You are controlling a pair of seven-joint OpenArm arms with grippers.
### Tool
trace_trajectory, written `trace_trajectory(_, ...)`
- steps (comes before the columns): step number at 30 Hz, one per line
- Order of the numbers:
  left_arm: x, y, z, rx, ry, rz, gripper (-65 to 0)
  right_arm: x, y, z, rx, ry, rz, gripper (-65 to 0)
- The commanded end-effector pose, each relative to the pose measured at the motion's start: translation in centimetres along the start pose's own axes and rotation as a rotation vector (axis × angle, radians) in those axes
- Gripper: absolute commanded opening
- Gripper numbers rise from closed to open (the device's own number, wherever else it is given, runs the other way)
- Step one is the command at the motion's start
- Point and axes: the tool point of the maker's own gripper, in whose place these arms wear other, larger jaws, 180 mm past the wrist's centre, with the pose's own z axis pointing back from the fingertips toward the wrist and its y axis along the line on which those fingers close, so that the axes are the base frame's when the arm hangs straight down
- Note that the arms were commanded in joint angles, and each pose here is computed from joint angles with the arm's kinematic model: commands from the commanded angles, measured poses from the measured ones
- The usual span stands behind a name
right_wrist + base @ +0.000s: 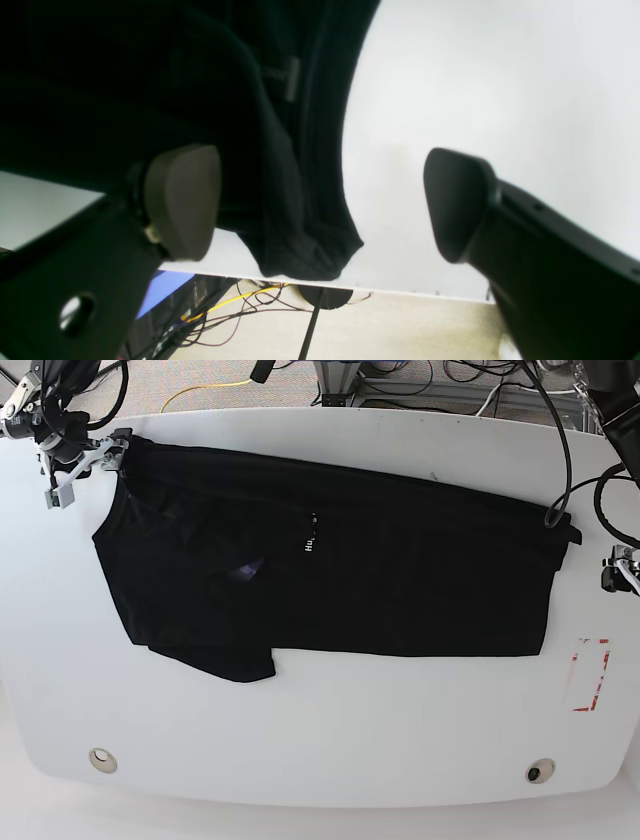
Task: Fold the T-shirt properly
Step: 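Open both grippers, releasing the shirt edge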
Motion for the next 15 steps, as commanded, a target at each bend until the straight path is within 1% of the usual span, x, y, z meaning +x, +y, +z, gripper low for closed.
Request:
trace_trajectory(1, 1.7, 1.5, 1.7, 0.041, -0.031, -0.013, -28.2, 1.6, 0.0, 1.0, 0.017, -0.043, 0.019, -3.8)
trace_trajectory(2, 1.6, 1.6, 1.7, 0.042, -0.027, -0.009, -28.3, 1.7, 0.4, 1.1, 0.036, -0.052, 0.015, -3.8)
trace_trajectory(5, 1.7, 2.2, 2.1, 0.051, -0.057, 0.021, -28.3, 2.6, 1.2, 1.2, 0.086, -0.096, 0.004, -3.8)
trace_trajectory(6, 1.8, 1.8, 1.8, 0.042, -0.07, 0.029, -28.3, 2.7, 1.3, 1.2, 0.092, -0.103, 0.003, -3.8)
trace_trajectory(9, 1.9, 0.0, 0.5, 0.002, -0.094, 0.025, -28.3, 3.2, 1.6, 1.4, 0.094, -0.117, 0.018, -3.8)
trace_trajectory(12, 1.7, -1.9, -0.3, -0.023, -0.091, -0.035, -28.3, 3.6, 2.2, 1.9, 0.088, -0.128, 0.047, -3.8)
trace_trajectory(13, 1.5, -3.1, -0.8, -0.041, -0.1, -0.064, -28.3, 3.7, 2.2, 1.9, 0.087, -0.129, 0.051, -3.8)
trace_trajectory(15, 1.8, -6.2, -1.7, -0.094, -0.147, -0.095, -28.3, 3.7, 2.3, 1.9, 0.089, -0.128, 0.054, -3.8)
